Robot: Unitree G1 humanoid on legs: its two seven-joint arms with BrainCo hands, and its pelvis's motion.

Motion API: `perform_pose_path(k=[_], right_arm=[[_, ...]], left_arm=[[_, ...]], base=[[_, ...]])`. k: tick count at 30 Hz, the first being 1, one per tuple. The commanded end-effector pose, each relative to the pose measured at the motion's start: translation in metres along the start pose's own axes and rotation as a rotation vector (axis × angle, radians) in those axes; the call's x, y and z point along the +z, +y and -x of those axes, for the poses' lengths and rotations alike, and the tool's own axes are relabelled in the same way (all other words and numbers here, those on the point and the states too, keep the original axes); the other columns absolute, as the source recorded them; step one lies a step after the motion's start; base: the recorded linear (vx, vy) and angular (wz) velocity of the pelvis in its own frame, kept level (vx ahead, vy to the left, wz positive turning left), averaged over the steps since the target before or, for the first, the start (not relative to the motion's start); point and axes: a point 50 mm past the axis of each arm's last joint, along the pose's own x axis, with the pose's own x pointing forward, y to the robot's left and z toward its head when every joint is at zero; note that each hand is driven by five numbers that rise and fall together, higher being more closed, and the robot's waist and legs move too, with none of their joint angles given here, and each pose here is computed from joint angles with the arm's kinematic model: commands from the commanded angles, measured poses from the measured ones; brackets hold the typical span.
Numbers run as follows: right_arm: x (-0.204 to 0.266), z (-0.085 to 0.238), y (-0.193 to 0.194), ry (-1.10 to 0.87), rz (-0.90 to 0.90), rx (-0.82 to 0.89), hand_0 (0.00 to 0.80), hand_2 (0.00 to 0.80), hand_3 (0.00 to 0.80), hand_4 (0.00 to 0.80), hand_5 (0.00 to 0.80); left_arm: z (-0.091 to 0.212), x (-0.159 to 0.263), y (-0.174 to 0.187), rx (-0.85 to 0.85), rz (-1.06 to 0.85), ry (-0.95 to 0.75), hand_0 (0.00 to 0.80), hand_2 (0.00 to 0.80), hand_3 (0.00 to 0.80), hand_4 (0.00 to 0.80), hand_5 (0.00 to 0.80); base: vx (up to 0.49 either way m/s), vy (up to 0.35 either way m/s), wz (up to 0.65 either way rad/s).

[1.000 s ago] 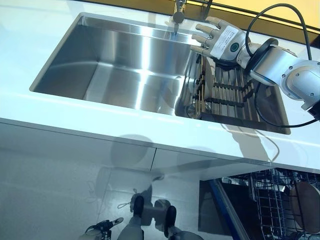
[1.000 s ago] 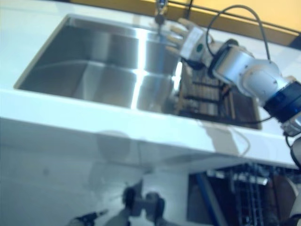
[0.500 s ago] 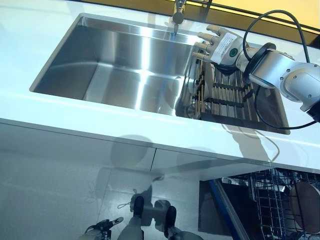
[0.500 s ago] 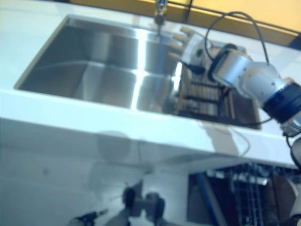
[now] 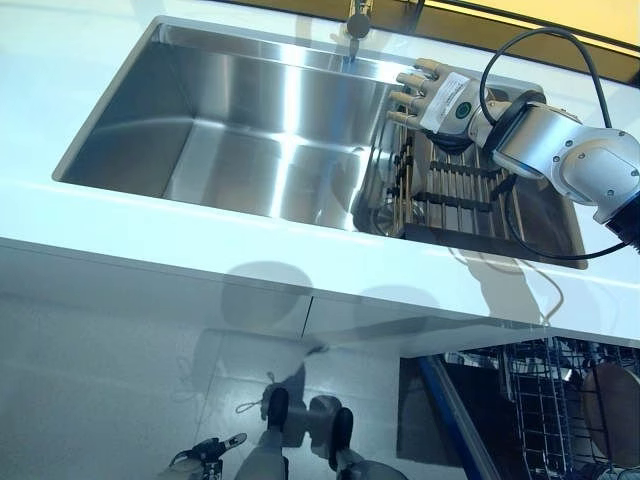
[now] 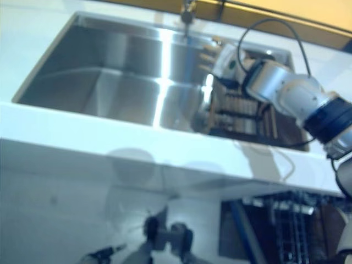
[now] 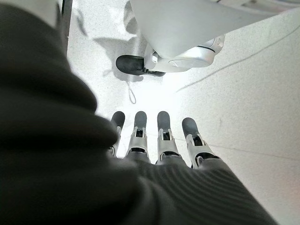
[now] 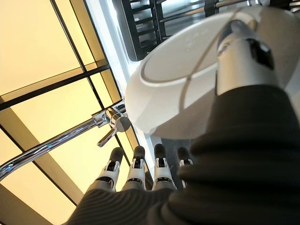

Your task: Take plates into dishwasher

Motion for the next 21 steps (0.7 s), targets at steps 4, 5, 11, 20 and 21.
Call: perform_pose_path(k=[4,5,11,20,21], right_arm=[[-0.013,0.0,-0.005,0.024,0.07,0.03,0.0,0.0,0.0,0.0,0.0],[-0.012,-0.001,-0.005,0.018,0.082,0.035,0.0,0.0,0.0,0.0,0.0],[-0.006,-0.002,-0.001,-0.041,0.173,0.087,0.8,0.8,0.8,0.8,0.8],[0.001,-0.001,0.008,-0.076,0.231,0.161,0.8,0.8,0.8,0.8,0.8],[0.002,-0.001,0.01,-0.082,0.233,0.177,0.8,0.8,0.8,0.8,0.8]], left_arm=[[0.0,0.002,0.014,0.031,0.06,-0.011,0.0,0.0,0.0,0.0,0.0],[0.0,0.002,0.014,0.03,0.064,-0.013,0.0,0.0,0.0,0.0,0.0],[0.001,0.001,0.015,0.026,0.077,-0.02,0.0,0.0,0.0,0.0,0.0],[0.001,0.001,0.016,0.027,0.074,-0.028,0.0,0.0,0.0,0.0,0.0],[0.001,0.001,0.016,0.024,0.075,-0.028,0.0,0.0,0.0,0.0,0.0]], base=[[0.0,0.0,0.0],[0.0,0.0,0.0],[0.0,0.0,0.0],[-0.001,0.0,0.0],[0.0,0.0,0.0]])
